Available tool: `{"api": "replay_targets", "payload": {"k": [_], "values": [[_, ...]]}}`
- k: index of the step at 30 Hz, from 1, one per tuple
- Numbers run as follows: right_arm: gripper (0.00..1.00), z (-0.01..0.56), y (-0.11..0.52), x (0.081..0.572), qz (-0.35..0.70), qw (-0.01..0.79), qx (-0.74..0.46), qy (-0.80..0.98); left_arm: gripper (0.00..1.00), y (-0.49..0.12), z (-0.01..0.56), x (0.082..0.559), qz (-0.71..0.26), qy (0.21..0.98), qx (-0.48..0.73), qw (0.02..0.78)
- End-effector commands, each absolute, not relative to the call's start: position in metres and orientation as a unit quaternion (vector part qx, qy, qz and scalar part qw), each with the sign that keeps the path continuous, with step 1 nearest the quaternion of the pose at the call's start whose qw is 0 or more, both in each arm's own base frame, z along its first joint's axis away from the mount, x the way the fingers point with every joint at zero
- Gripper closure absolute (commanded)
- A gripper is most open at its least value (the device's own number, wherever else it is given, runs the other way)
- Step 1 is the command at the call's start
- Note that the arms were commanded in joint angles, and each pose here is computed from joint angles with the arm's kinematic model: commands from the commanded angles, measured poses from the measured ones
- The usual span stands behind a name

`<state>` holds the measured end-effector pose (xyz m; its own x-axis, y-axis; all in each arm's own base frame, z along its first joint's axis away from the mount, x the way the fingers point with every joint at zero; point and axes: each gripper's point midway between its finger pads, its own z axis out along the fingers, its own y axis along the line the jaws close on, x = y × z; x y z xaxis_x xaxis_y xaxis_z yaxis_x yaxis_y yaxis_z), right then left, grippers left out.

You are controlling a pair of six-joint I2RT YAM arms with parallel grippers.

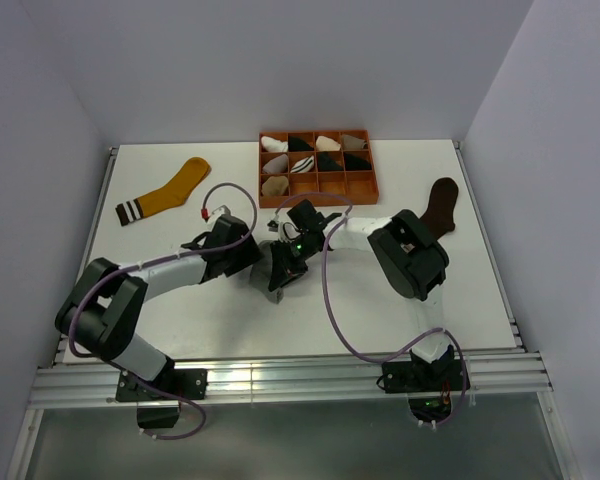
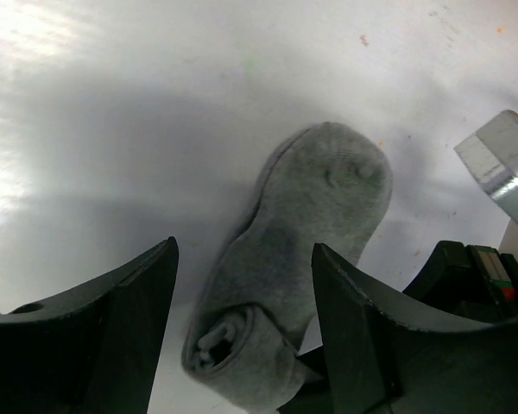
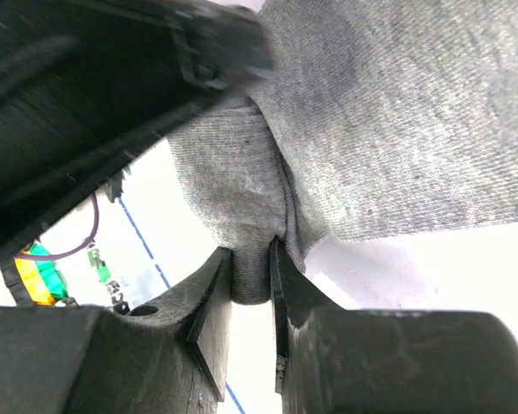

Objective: Roll the socks
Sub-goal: Roll the sock at the center of the board.

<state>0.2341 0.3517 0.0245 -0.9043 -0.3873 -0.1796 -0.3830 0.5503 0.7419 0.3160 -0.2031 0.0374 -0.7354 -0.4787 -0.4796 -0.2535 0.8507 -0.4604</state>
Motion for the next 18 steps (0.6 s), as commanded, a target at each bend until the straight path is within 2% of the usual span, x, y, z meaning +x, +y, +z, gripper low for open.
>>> {"api": "replay_targets", "payload": {"k": [1, 8, 18], "values": [[1.00, -0.021, 0.326, 0.238, -0.339, -0.003, 0.190, -0.921, 0.31, -0.186, 0.043, 0.310, -0.176, 0.904, -0.246, 0.302], [1.00, -0.020, 0.331, 0.239, -0.324, -0.017, 0.201, -0.924, 0.31, -0.176, 0.064, 0.289, -0.210, 0.878, -0.303, 0.305], [1.00, -0.017, 0.339, 0.241, -0.297, -0.033, 0.219, -0.929, 0.34, -0.189, 0.055, 0.274, -0.256, 0.862, -0.329, 0.288]]}}
